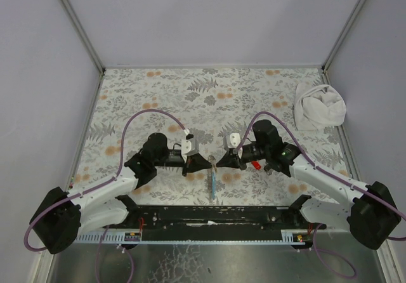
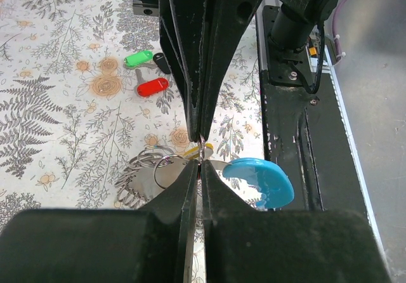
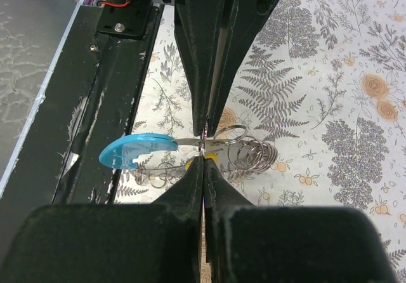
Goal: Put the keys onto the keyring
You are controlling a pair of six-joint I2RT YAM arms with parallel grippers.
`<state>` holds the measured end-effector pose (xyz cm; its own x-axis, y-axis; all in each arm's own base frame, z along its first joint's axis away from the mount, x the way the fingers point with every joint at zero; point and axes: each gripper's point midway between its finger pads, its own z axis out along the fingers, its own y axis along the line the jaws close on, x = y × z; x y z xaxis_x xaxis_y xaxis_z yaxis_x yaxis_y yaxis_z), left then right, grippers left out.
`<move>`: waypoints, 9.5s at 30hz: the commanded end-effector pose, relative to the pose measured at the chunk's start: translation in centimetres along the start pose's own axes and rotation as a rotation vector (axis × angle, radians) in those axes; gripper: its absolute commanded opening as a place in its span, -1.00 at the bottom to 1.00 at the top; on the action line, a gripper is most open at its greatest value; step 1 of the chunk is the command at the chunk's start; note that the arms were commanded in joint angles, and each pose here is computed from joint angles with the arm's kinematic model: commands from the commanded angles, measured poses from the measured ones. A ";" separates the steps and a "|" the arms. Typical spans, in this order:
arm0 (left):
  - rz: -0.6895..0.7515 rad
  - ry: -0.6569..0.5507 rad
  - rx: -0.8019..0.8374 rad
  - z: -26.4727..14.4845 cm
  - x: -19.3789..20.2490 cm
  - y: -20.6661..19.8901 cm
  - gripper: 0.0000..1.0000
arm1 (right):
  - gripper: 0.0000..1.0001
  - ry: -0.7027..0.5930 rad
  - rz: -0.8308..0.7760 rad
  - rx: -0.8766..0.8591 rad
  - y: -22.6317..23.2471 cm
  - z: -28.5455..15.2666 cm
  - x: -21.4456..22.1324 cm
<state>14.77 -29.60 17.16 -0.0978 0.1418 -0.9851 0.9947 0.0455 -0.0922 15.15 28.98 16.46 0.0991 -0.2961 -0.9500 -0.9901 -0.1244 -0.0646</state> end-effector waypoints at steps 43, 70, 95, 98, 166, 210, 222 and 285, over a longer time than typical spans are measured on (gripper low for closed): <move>-0.132 -0.144 -0.184 -0.2 -3.1 2.9 -1.00 | -1.00 0.043 -0.084 0.033 -1.0 -0.6 -1.4; -0.152 -0.412 -0.226 -1.6 -5.1 2.8 -1.00 | -0.71 0.055 -0.084 0.096 -2.0 0.5 -0.6; -0.093 -0.439 -0.176 -2.1 -5.1 1.3 -1.00 | -0.17 -0.071 -0.046 0.180 -2.6 0.0 -3.4; -0.096 -0.445 -0.171 -2.1 -5.1 1.2 -1.00 | -0.23 -0.069 -0.033 0.164 -2.5 0.4 -3.1; 0.048 -0.088 0.057 0.1 -2.5 0.9 -0.34 | -1.00 0.064 -0.164 0.023 -1.6 -0.4 -4.0; -0.350 -0.644 -0.401 -4.0 -6.8 5.2 -1.00 | -1.00 -0.034 -0.133 0.142 -1.1 1.4 -1.6; -0.408 -0.758 -0.403 -3.8 -6.8 4.6 -1.00 | -1.00 -0.120 -0.134 0.159 -1.2 3.0 -2.6; 0.050 -0.104 0.026 -0.2 -2.4 1.2 -0.63 | -1.00 0.162 -0.261 0.061 -2.0 0.8 -4.6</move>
<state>16.19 -29.21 17.86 -0.0860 0.0624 -0.9943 0.9946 0.0636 -0.0821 16.70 30.20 18.04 0.3102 -0.4765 -0.8226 -0.9504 -0.1371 -0.2790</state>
